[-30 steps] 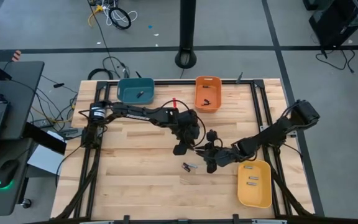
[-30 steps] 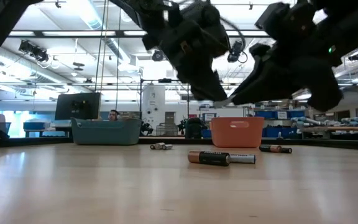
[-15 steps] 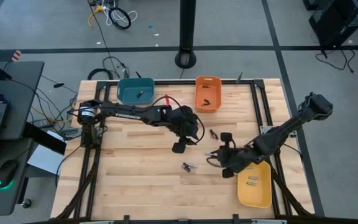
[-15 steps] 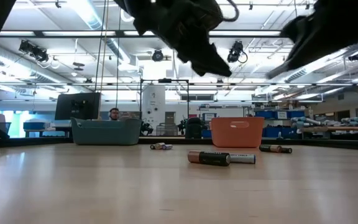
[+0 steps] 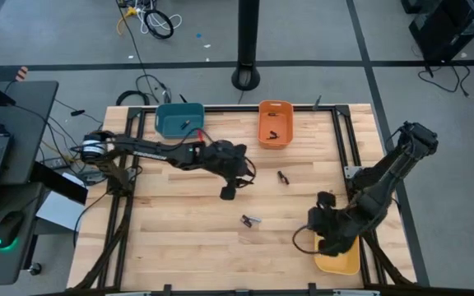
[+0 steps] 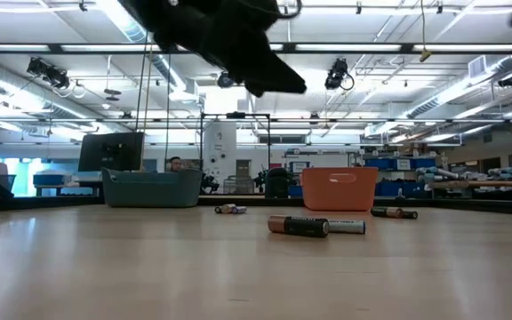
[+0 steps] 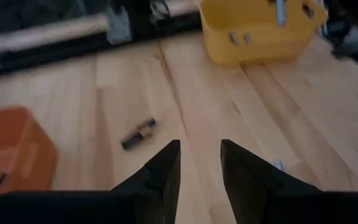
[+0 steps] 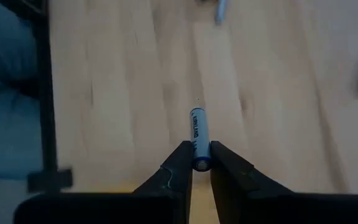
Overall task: Sort batteries
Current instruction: Put the silver battery into the yellow bin
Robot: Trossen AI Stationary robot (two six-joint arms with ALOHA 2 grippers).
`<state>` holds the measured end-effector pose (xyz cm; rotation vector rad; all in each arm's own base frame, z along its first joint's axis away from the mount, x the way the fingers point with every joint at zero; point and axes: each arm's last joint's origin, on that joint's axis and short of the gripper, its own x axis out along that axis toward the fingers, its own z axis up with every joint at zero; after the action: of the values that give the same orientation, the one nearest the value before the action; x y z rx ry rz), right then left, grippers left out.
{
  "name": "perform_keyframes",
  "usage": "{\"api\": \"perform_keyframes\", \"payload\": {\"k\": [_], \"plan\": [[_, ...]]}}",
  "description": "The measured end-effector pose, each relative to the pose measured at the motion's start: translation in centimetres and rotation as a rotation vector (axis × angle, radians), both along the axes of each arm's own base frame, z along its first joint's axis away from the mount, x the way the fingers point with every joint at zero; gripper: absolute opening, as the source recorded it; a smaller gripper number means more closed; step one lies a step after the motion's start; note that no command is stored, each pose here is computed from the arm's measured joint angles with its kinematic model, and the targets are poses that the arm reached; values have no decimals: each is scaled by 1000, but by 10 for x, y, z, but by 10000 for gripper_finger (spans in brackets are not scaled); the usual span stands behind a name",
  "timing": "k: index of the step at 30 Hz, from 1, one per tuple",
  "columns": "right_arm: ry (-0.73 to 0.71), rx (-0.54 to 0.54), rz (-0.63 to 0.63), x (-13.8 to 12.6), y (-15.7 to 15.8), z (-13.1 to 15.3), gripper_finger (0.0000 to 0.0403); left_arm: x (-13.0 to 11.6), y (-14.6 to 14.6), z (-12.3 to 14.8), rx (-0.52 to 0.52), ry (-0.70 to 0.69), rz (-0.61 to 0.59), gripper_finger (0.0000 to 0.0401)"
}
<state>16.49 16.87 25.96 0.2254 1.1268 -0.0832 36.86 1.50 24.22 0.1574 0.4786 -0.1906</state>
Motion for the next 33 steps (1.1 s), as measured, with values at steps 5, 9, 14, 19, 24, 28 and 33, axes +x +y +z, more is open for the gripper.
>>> {"api": "perform_keyframes", "payload": {"k": [5, 9, 14, 19, 24, 28, 33], "plan": [[170, 21, -145, -27, 5, -5, 52, -30, 1, 3, 2, -62, 93, 122], [266, 16, -211, -42, 10, -10, 52, -49, 1, 7, -11, -98, 143, 122], [267, 28, -246, -50, 14, -28, 52, -59, -2, 10, 4, -111, 171, 122], [250, 54, -246, -52, 12, -57, 52, -61, -2, 10, 7, -110, 175, 122], [215, 47, -253, -54, 6, -79, 52, -61, -3, 10, 12, -112, 179, 122], [215, 68, -255, -55, 1, -96, 52, -61, -4, 10, 12, -111, 179, 122], [243, 83, -262, -56, -2, -103, 52, -61, -5, 10, 20, -110, 193, 122]]}}
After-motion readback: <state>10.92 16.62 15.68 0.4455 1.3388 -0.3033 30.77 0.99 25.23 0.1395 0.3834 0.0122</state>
